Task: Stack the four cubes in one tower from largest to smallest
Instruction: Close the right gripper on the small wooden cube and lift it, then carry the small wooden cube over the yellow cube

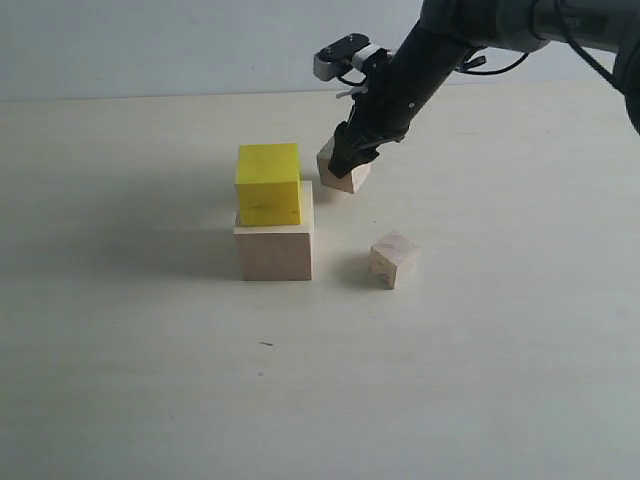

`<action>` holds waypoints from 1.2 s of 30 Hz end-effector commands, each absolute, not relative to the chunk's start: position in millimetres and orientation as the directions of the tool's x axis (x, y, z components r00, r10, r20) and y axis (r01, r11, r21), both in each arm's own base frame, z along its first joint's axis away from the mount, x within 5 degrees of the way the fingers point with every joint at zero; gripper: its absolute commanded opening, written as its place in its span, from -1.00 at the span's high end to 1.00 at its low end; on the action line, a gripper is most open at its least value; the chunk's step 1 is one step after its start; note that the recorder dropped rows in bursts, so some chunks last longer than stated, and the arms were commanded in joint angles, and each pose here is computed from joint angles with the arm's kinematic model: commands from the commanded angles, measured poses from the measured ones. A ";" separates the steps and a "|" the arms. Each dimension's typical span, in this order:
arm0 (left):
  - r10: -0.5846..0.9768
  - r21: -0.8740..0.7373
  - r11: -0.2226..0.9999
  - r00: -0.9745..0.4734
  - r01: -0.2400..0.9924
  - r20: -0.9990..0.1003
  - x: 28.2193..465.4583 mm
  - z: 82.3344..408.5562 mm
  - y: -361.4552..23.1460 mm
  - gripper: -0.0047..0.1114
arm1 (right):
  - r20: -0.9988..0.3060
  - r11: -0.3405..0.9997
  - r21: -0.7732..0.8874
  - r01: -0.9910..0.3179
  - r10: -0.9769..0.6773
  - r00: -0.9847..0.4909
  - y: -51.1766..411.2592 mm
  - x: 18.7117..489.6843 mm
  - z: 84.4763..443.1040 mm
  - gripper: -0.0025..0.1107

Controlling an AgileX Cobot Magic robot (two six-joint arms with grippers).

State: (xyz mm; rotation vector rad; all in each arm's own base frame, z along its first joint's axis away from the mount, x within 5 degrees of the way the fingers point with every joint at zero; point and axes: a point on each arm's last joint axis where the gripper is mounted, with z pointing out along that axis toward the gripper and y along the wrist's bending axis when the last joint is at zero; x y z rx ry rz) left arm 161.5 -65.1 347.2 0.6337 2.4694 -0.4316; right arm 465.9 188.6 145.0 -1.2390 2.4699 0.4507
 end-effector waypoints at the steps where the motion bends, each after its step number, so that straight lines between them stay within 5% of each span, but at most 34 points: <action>1: 0.346 -0.163 0.837 -0.737 0.522 -0.581 160.7 347.1 -64.4 0.47 | -0.456 0.583 0.107 -0.805 -0.691 -0.561 176.6 465.4 175.0 0.96; 8: 0.361 -0.153 0.831 -0.727 0.535 -0.584 160.7 347.1 -64.4 0.47 | -0.469 0.559 0.148 -0.816 -0.687 -0.556 146.4 459.8 211.2 0.96; 18: 0.369 -0.142 0.831 -0.724 0.538 -0.583 160.9 346.9 -63.8 0.47 | -0.661 0.470 0.260 -0.844 -0.550 -0.510 109.0 459.1 250.1 0.96; 30: 0.363 -0.124 0.837 -0.711 0.533 -0.602 163.3 347.9 -63.1 0.47 | -0.732 0.332 0.337 -0.881 -0.497 -0.467 111.2 413.7 236.9 0.96; 36: 0.360 -0.121 0.839 -0.707 0.531 -0.609 164.1 348.4 -63.1 0.47 | -0.763 0.312 0.263 -0.913 -0.512 -0.395 112.1 400.8 263.5 0.96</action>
